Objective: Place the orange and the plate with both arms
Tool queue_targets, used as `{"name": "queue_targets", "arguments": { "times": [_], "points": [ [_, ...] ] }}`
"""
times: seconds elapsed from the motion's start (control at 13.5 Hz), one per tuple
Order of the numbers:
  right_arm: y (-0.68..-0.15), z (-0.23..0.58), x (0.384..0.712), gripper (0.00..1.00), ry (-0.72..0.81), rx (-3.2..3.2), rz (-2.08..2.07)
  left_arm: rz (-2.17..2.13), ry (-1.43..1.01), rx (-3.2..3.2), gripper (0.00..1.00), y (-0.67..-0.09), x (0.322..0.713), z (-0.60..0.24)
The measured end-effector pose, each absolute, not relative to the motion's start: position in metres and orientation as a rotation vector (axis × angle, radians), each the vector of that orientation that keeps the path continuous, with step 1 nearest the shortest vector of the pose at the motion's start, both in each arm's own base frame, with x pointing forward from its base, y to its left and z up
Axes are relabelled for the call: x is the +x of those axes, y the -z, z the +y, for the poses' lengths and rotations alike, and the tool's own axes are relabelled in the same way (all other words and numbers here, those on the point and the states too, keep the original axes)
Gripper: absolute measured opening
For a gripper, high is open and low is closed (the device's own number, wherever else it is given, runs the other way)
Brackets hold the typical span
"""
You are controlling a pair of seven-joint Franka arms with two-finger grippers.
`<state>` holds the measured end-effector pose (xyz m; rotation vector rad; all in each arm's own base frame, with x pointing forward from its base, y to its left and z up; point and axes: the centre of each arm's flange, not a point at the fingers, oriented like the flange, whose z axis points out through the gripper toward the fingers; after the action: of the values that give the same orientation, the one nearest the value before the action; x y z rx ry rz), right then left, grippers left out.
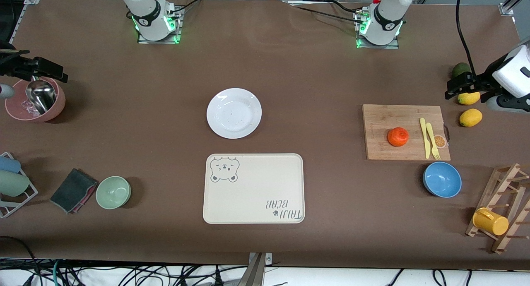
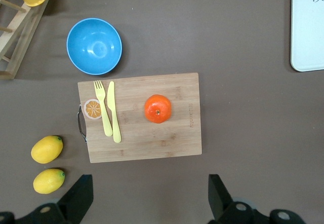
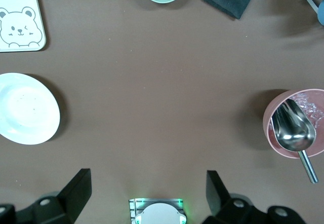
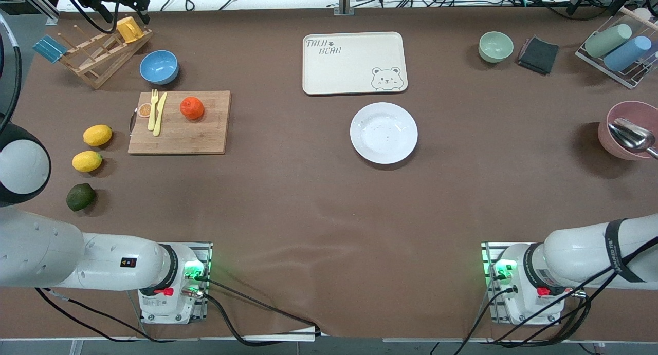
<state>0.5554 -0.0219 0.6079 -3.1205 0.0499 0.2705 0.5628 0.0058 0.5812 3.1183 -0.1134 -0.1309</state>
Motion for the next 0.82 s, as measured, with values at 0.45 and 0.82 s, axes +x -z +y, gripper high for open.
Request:
{"name": "queue_targets", "arguments": {
  "times": [0.45, 0.82],
  "points": [
    [-0.6079, -0.0219, 0.5554, 1.00, -0.271, -3.120, 0.050, -0.113, 0.132, 3.118, 1.00, -0.5806, 0.5630, 0.0058],
    [-0.6079, -0.0219, 0.5554, 1.00, -0.271, -3.120, 0.050, -0.114, 0.128, 3.119, 1.00, -0.5764, 0.5666, 0.0055]
  ]
}}
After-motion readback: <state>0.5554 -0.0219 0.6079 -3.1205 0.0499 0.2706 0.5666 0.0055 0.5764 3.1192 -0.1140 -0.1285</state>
